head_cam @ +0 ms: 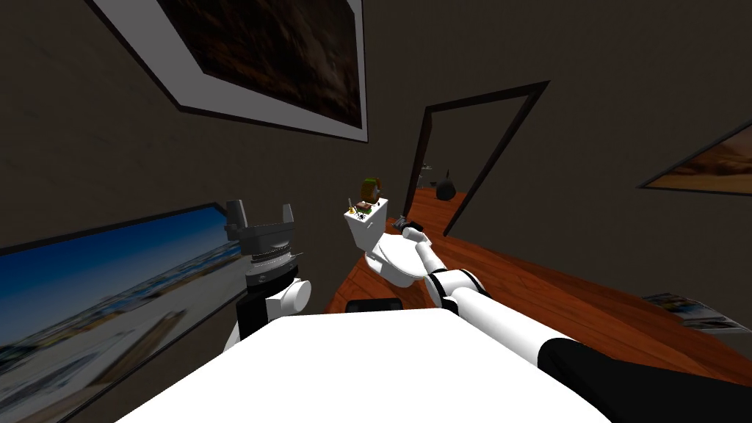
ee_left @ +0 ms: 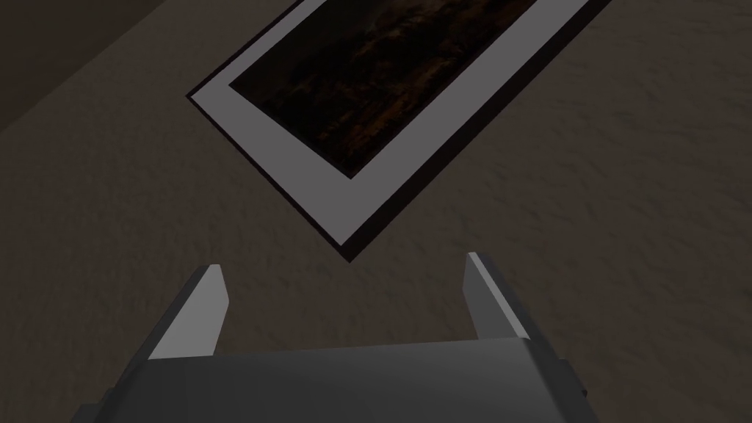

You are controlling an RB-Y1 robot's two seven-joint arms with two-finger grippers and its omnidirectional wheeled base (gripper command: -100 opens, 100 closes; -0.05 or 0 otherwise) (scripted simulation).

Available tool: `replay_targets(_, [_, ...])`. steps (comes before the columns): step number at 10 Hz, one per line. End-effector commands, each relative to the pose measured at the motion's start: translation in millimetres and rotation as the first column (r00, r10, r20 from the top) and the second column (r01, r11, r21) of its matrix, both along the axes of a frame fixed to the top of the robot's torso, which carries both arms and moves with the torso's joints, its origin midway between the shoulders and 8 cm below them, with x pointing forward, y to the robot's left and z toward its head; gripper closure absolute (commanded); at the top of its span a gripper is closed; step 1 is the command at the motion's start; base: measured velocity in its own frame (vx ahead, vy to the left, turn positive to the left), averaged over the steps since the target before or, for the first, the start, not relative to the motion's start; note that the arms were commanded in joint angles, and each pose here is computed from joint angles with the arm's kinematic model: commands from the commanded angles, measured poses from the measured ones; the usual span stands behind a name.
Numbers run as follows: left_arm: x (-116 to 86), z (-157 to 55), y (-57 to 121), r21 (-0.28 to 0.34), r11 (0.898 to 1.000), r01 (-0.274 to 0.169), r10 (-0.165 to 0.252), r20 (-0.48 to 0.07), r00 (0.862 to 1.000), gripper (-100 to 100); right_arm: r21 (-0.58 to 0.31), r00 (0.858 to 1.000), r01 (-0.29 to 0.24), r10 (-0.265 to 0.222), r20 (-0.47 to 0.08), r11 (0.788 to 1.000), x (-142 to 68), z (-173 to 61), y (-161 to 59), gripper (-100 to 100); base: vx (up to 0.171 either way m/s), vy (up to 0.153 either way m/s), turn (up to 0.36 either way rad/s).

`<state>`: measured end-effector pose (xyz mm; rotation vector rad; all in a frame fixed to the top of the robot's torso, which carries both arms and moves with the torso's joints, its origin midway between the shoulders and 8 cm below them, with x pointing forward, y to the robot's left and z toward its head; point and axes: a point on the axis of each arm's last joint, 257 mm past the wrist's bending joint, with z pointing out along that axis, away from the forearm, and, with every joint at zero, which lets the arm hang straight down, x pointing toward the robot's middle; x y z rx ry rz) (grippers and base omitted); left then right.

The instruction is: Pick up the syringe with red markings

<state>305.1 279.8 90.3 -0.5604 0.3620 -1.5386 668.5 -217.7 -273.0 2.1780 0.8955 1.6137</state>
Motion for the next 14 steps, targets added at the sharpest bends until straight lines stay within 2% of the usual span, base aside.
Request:
replay_targets(1, [0, 0, 0.0, 0.0, 1.0, 0.0, 0.0, 0.0, 1.0, 0, 0.024, 1.0, -0.011, 0.011, -0.009, 1.0, 6, 6, 12, -100, -0.001, -0.004, 0.028])
replay_targets(2, [0, 0, 0.0, 0.0, 1.0, 0.0, 0.0, 0.0, 1.0, 0, 0.069, 0.999, -0.021, 0.025, -0.045, 0.997, 9, 3, 25, -100, 0.001, -0.001, 0.049])
replay_targets(3, [0, 0, 0.0, 0.0, 1.0, 0.0, 0.0, 0.0, 1.0, 0, 0.069, 0.999, -0.027, 0.03, -0.032, 0.997, 14, 12, 29, -100, 0.003, 0.0, 0.032])
replay_targets(5, [0, 0, 0.0, 0.0, 1.0, 0.0, 0.0, 0.0, 1.0, 0, 0.153, 0.994, -0.052, 0.066, -0.086, 0.987, 20, 14, 61, -100, 0.009, 0.008, 0.069])
replay_targets(7, [0, 0, 0.0, 0.0, 1.0, 0.0, 0.0, 0.0, 1.0, 0, 0.152, 0.995, -0.062, 0.073, -0.068, 0.986, 26, 27, 66, -100, 0.01, 0.006, 0.011])
replay_targets(8, [0, 0, 0.0, 0.0, 1.0, 0.0, 0.0, 0.0, 1.0, 0, 0.191, 0.992, -0.076, 0.094, -0.088, 0.979, 28, 31, 83, -100, 0.015, 0.01, 0.052])
replay_targets(9, [0, 0, 0.0, 0.0, 1.0, 0.0, 0.0, 0.0, 1.0, 0, 0.19, 0.992, -0.08, 0.097, -0.082, 0.979, 30, 36, 85, -100, 0.015, 0.008, 0.036])
replay_targets(11, [0, 0, 0.0, 0.0, 1.0, 0.0, 0.0, 0.0, 1.0, 0, 0.259, 0.983, -0.115, 0.147, -0.108, 0.959, 34, 51, 124, -100, 0.03, 0.017, 0.065])
replay_targets(14, [0, 0, 0.0, 0.0, 1.0, 0.0, 0.0, 0.0, 1.0, 0, 0.257, 0.983, -0.118, 0.149, -0.104, 0.959, 35, 55, 125, -100, 0.017, 0.008, 0.009])
